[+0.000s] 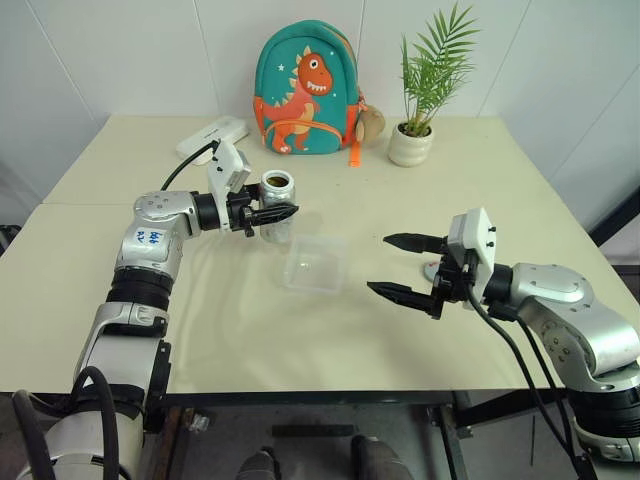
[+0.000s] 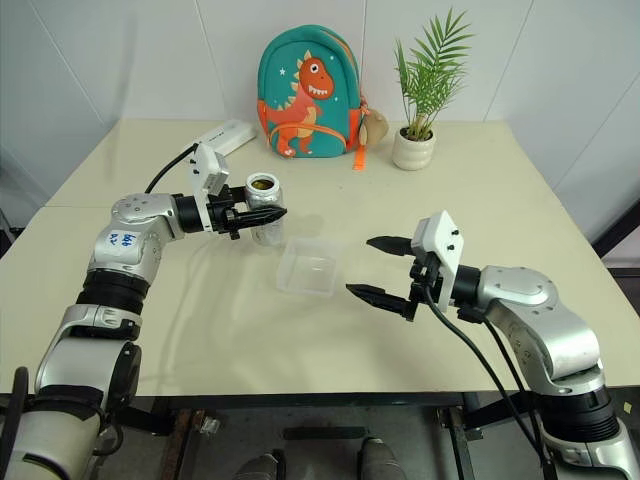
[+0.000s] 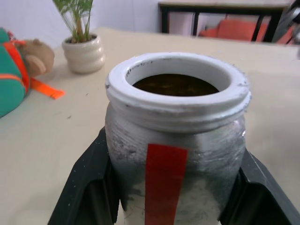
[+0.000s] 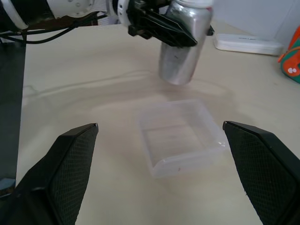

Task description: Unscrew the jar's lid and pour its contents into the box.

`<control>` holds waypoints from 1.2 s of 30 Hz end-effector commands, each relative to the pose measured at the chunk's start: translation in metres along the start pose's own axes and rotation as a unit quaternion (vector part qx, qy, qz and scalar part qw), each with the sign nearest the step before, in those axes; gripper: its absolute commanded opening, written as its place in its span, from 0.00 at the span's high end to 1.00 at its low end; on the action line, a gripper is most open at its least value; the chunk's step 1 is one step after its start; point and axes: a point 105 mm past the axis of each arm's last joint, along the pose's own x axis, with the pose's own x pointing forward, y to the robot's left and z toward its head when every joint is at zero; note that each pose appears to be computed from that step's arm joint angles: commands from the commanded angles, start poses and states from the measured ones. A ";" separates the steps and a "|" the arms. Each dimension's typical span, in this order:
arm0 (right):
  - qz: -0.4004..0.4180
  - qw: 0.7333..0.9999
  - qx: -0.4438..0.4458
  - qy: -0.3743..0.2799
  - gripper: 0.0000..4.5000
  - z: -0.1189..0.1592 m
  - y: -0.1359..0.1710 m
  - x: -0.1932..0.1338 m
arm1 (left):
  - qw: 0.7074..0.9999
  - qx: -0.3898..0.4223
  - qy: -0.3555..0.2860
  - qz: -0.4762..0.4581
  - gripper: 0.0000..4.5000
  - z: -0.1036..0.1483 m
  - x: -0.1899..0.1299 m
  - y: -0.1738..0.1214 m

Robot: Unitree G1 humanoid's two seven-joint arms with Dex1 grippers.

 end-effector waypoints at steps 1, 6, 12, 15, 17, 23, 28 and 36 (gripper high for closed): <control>-0.027 0.999 -0.020 -0.004 0.00 0.001 -0.002 -0.004 | 0.990 0.108 0.021 0.089 0.54 0.022 0.006 0.025; -0.046 0.999 -0.008 -0.009 0.00 -0.003 -0.005 -0.008 | 0.870 0.457 0.047 0.179 0.54 0.046 0.017 0.025; -0.053 0.999 -0.003 -0.012 0.00 -0.007 -0.006 -0.008 | 0.712 0.687 0.066 0.129 0.54 0.024 0.029 0.001; -0.055 0.998 0.003 -0.018 0.00 -0.008 -0.005 -0.007 | 0.629 0.759 0.057 0.158 0.54 0.022 0.032 0.002; -0.055 0.998 0.009 -0.023 0.00 -0.009 -0.004 -0.005 | 0.599 0.782 0.035 0.170 0.54 0.021 0.038 -0.004; -0.053 0.998 0.021 -0.033 0.00 -0.014 0.001 0.000 | 0.558 0.813 0.010 0.163 0.54 0.021 0.056 -0.021; -0.057 0.997 0.025 -0.039 0.00 -0.016 0.001 0.002 | 0.536 0.831 0.005 0.149 0.54 0.023 0.058 -0.029; -0.059 0.997 0.027 -0.047 0.00 -0.019 -0.001 0.005 | 0.556 0.820 0.018 0.135 0.54 0.020 0.048 -0.025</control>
